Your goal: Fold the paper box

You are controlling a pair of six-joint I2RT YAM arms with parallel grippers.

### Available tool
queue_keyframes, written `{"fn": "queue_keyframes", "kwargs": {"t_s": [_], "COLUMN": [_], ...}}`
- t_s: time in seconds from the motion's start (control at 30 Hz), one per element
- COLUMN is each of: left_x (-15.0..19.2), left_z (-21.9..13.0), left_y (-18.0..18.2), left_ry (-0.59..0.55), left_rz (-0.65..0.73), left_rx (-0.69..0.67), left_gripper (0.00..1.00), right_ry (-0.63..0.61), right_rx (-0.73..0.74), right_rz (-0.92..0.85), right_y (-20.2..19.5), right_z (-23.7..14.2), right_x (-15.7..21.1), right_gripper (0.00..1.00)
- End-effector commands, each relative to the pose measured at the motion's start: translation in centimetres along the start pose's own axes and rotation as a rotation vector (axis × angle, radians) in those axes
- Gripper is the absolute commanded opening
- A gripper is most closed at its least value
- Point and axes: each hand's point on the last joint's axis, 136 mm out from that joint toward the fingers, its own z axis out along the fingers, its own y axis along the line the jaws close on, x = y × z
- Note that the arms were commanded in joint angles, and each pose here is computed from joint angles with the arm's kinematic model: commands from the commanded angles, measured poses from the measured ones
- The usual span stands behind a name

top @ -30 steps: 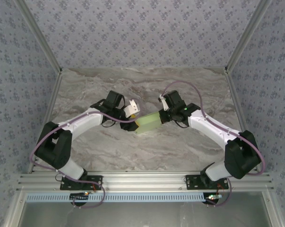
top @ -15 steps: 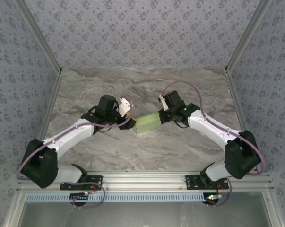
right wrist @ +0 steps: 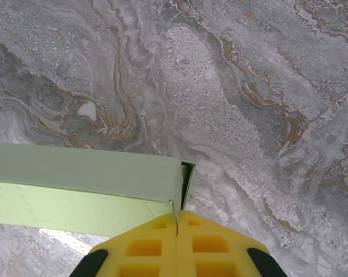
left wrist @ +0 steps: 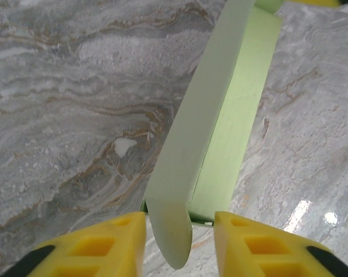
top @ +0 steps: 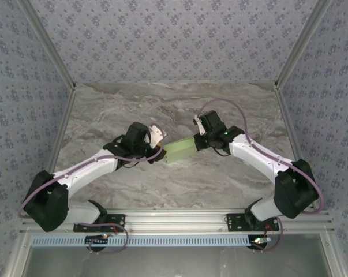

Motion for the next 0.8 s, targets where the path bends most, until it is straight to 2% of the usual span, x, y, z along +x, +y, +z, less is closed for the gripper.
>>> {"fn": "queue_keyframes", "kwargs": {"t_s": [0.0,0.1,0.2,0.3,0.47,0.77], "left_x": [-0.7,-0.7,-1.0,-1.3,-1.7,-1.7], "left_z": [-0.1,0.1,0.1,0.1,-0.3,-0.9], "left_y": [0.0,-0.1,-0.2,-0.3,-0.2,0.1], "left_ry": [0.006,0.008,0.000,-0.008,-0.022,-0.043], "left_rz": [0.009,0.007,0.001,0.001,-0.001,0.001], "left_rx": [-0.014,-0.011,-0.009,-0.011,-0.022,-0.046], "left_gripper": [0.29,0.22,0.21,0.23,0.32,0.30], "right_ry": [0.007,0.010,0.010,0.011,0.014,0.012], "right_rx": [0.015,0.012,0.014,0.014,0.013,0.013], "right_rz": [0.004,0.004,0.003,0.004,0.001,0.002], "right_y": [0.0,0.0,0.0,0.0,0.0,0.0], "right_z": [-0.9,-0.8,-0.8,-0.8,-0.8,-0.8], "right_x": [-0.1,0.0,0.0,0.0,0.1,0.0], "right_gripper": [0.01,0.01,0.01,0.01,0.01,0.01]}}
